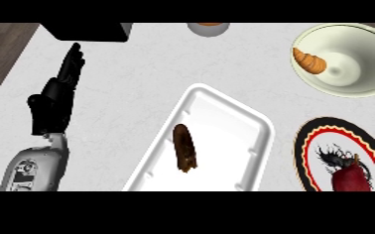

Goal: Pick the croissant from the plate and place it in the bowl

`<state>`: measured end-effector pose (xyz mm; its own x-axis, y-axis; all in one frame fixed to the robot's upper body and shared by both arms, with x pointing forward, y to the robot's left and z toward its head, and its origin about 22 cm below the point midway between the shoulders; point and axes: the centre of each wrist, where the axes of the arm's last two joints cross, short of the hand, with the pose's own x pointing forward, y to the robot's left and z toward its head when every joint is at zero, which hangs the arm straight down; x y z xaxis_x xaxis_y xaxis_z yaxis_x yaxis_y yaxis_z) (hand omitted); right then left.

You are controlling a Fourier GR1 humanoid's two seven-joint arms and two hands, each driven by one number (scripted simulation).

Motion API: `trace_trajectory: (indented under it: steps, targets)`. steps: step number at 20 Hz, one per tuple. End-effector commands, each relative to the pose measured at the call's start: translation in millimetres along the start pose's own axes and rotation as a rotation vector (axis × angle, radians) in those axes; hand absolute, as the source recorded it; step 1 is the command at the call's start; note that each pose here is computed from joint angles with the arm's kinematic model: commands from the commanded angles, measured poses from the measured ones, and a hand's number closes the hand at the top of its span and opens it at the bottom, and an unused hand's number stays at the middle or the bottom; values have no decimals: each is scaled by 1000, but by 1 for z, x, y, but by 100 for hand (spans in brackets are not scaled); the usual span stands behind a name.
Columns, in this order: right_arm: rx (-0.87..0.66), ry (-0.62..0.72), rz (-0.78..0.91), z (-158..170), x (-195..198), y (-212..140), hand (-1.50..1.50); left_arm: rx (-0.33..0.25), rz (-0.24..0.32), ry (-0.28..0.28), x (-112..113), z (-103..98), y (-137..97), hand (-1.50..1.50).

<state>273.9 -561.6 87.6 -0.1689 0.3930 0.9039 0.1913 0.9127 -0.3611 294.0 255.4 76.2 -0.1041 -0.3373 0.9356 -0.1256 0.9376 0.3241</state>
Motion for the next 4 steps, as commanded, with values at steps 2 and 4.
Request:
trace_trajectory:
  steps: [2, 4]
  targets:
    - [83, -124, -125, 20, -8, -11, -150, -1, -6, 3, -1, 3, 7, 0]
    - [115, -114, -130, 25, -16, -3, -150, 22, 4, 6, -1, -7, 6, 0]
